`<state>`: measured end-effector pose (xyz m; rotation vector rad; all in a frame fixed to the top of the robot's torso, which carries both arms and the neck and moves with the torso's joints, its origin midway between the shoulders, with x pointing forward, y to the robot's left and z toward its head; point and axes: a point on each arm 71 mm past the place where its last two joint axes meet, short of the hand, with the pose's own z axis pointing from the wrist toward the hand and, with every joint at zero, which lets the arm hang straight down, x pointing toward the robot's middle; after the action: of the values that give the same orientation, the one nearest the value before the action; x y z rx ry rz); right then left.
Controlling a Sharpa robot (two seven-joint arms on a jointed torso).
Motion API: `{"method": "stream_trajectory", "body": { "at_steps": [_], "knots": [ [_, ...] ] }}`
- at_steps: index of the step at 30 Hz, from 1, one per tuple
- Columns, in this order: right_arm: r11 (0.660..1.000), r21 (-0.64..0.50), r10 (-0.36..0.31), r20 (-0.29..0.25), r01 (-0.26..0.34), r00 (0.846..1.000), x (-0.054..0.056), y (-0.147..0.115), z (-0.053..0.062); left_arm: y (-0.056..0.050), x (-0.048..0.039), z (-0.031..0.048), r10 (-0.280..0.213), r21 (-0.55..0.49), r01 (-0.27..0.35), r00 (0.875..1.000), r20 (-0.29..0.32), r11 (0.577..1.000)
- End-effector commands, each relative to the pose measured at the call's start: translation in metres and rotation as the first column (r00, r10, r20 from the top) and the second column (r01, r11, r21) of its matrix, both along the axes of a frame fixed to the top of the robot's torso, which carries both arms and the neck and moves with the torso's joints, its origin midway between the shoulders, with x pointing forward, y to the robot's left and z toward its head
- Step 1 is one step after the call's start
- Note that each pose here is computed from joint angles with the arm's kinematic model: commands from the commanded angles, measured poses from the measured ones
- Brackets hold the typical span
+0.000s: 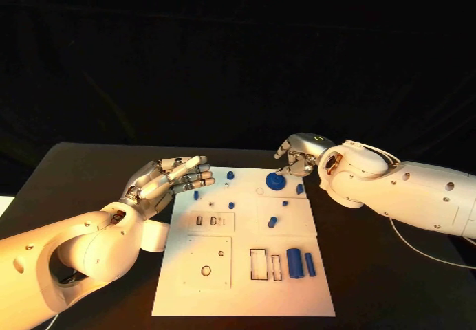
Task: Assemble the parts on the task board
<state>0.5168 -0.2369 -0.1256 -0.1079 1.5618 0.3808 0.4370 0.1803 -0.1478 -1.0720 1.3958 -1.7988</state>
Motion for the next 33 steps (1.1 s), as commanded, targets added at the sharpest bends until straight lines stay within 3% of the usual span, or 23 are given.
{"method": "stream_trajectory", "body": {
  "at_steps": [1,33],
  "knots": [
    [0.998,-0.019,-0.055,-0.096,0.053,0.994,0.001,-0.005,-0.006,-0.002,-0.0003,0.0013,-0.019,-0.010,0.019,1.000,0.007,1.000],
    [0.993,-0.114,-0.052,-0.207,0.028,0.977,0.011,0.009,-0.026,-0.003,0.0015,0.0003,-0.022,-0.010,0.022,1.000,0.005,1.000]
  ]
}}
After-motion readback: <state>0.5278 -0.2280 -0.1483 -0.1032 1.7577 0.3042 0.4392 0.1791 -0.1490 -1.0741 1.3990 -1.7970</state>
